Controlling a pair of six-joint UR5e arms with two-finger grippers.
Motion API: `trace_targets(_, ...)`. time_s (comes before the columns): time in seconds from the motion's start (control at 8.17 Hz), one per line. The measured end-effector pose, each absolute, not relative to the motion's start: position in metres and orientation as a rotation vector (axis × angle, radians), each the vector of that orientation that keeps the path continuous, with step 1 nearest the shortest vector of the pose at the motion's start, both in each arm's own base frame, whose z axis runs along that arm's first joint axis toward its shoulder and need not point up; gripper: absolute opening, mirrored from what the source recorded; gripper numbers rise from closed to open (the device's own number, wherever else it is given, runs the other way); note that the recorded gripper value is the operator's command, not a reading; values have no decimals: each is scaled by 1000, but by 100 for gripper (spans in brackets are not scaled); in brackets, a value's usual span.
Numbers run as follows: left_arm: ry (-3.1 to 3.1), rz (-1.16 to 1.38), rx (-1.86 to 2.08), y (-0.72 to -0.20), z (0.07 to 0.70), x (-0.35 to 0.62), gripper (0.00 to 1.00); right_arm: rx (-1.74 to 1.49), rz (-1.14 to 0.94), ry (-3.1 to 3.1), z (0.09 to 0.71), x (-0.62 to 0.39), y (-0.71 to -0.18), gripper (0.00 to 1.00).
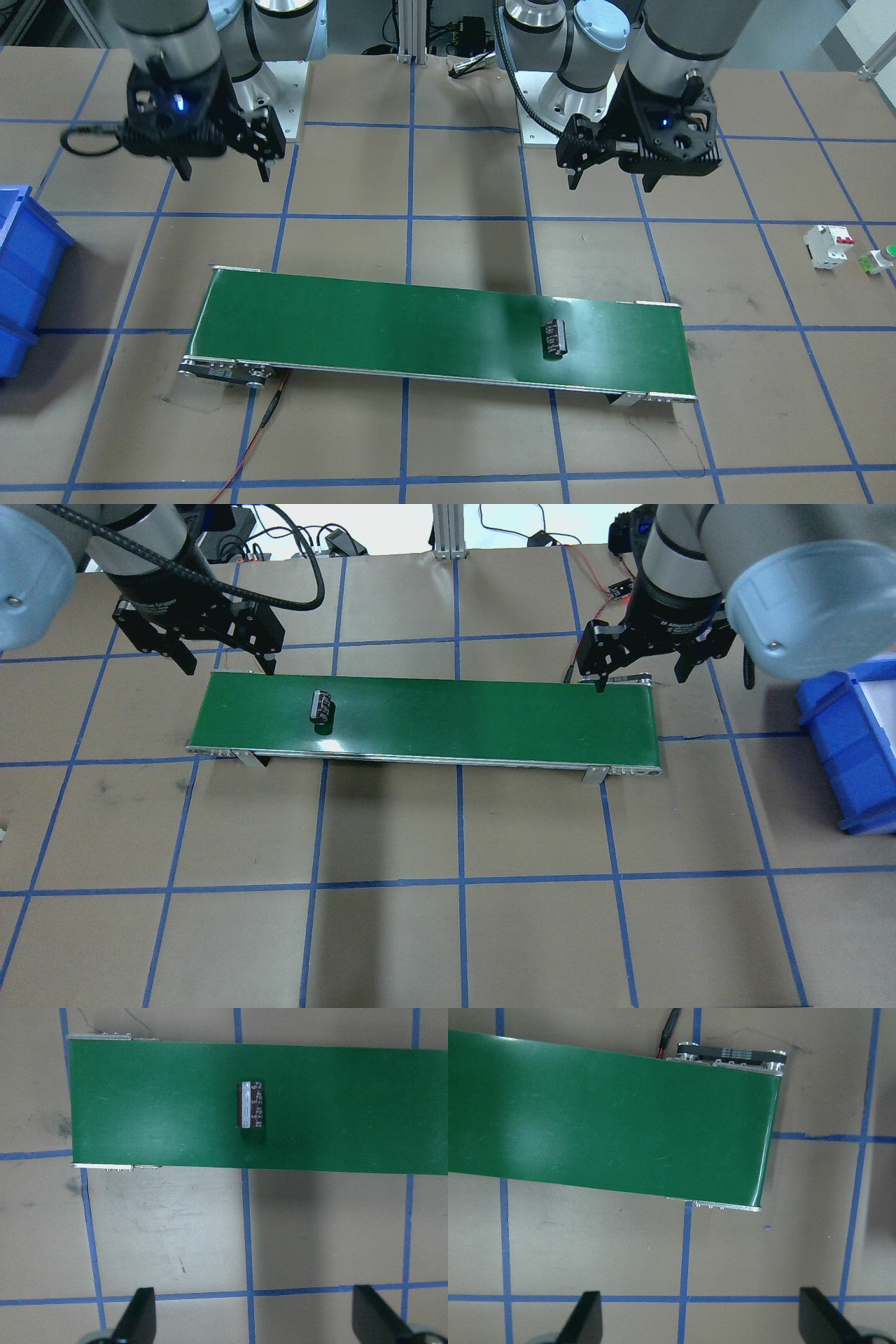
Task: Move capacitor from left to right
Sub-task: 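Raise the left gripper away while the right gripper moves over the belt, then hold the right gripper open above the belt as the capacitor rides toward it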
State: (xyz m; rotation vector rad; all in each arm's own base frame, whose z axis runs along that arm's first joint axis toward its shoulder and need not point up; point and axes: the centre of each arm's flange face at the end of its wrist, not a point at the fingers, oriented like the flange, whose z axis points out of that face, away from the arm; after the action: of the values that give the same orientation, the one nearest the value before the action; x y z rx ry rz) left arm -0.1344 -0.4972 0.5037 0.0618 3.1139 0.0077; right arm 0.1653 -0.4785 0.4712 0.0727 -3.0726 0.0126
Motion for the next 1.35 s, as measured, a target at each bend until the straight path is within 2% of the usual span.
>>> trace_targets(0.37,3186,-152,67,-511,510,-143,100,69,-269,-3062,373,170,-525,100)
trace_targets(0.49,3193,-228,70,-517,512,-144,100,59,-271,-3066,354,172,-538,100)
trace_targets(0.86,3237,-286,75,-521,513,-147,100,45,-88,-3092,322,175,-568,100)
trace_targets(1.35,3247,-251,95,-518,512,-147,100,-99,-116,-3343,285,143,-575,100)
